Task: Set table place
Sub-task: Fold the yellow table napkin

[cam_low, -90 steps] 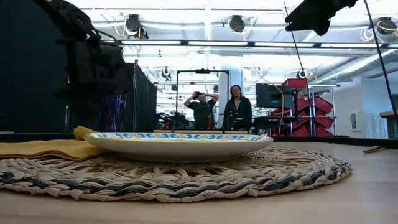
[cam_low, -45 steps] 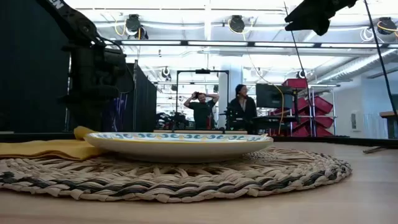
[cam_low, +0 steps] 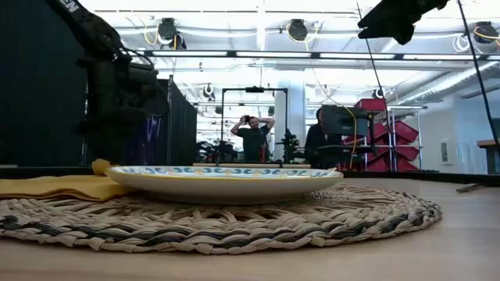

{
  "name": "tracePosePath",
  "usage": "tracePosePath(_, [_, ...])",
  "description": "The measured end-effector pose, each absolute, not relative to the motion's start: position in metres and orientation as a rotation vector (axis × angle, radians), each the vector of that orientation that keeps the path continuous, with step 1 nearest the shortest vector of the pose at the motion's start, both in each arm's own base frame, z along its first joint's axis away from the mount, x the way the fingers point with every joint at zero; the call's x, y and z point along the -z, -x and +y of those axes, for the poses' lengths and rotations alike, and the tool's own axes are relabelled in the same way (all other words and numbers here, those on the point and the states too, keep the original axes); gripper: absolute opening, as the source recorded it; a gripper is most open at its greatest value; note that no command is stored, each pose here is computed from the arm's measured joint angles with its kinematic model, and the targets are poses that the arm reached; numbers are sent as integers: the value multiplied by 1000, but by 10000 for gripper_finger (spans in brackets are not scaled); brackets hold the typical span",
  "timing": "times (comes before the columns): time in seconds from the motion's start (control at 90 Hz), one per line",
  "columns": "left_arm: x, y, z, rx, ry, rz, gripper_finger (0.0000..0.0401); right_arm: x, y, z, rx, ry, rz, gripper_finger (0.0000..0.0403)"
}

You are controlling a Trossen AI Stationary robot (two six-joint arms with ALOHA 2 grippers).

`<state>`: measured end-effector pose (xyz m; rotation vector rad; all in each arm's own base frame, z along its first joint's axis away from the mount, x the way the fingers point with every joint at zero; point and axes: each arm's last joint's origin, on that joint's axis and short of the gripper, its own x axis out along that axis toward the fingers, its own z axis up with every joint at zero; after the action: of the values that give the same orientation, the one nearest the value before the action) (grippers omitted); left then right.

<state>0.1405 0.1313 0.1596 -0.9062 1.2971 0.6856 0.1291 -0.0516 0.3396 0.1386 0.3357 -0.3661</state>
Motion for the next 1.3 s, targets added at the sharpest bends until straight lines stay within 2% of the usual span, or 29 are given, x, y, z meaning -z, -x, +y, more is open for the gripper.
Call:
tracePosePath(0.311, [-154, -137, 117, -633, 947, 1401, 167, -340, -129, -52, 366, -142, 335, 166])
tracePosePath(0.733, [-154, -146, 117, -632, 876, 1348, 164, -341, -129, -52, 367, -143, 325, 166])
tracePosePath(1.3, [-155, -145, 120, -680, 815, 1340, 58, -342, -130, -52, 366, -134, 310, 166])
